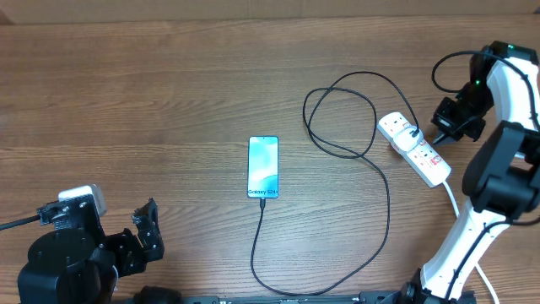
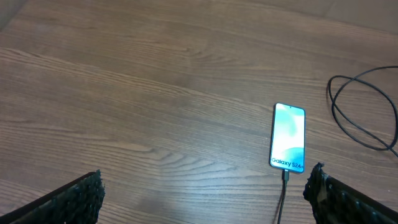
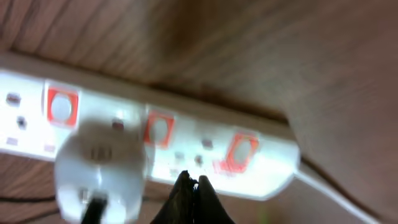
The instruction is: Plug charger to phone and switch on socket
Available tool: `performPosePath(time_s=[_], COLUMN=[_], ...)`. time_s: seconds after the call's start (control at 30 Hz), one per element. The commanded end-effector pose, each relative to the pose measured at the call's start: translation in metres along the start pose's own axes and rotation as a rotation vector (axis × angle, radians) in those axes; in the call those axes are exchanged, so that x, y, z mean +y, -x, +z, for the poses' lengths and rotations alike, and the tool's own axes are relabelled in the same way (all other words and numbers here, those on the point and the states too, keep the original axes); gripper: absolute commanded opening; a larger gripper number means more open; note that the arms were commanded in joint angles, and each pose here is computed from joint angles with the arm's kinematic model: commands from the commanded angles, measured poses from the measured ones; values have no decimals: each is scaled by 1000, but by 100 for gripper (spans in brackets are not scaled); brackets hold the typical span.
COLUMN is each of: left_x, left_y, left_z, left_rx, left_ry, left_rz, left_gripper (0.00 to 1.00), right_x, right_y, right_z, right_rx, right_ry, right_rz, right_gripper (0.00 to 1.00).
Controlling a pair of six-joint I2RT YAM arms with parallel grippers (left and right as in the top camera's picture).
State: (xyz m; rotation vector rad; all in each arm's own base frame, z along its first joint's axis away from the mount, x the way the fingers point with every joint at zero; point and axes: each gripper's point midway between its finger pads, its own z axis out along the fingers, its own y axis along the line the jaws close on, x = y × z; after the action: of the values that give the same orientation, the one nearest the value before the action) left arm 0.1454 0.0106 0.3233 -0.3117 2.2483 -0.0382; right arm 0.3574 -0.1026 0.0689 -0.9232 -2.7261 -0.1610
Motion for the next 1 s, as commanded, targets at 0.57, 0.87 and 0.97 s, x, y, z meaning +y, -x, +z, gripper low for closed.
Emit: performPosePath(time_s=[0.57, 0.87, 0.97], left_x=[2, 2, 2], left_y=[1, 1, 1], left_z=[1, 1, 1], left_rx=[-6, -6, -7], left_ry=[11, 11, 11], left_rz=[-10, -10, -10], left_gripper=[99, 100, 100], right_x=[8, 19, 23], right_y=[-37, -11, -3], right_z=[-32, -8, -11], right_rx=[-396, -257, -266], right_ry=[129, 97, 112], right_rz=[-24, -35, -37], right_gripper=[4, 4, 4])
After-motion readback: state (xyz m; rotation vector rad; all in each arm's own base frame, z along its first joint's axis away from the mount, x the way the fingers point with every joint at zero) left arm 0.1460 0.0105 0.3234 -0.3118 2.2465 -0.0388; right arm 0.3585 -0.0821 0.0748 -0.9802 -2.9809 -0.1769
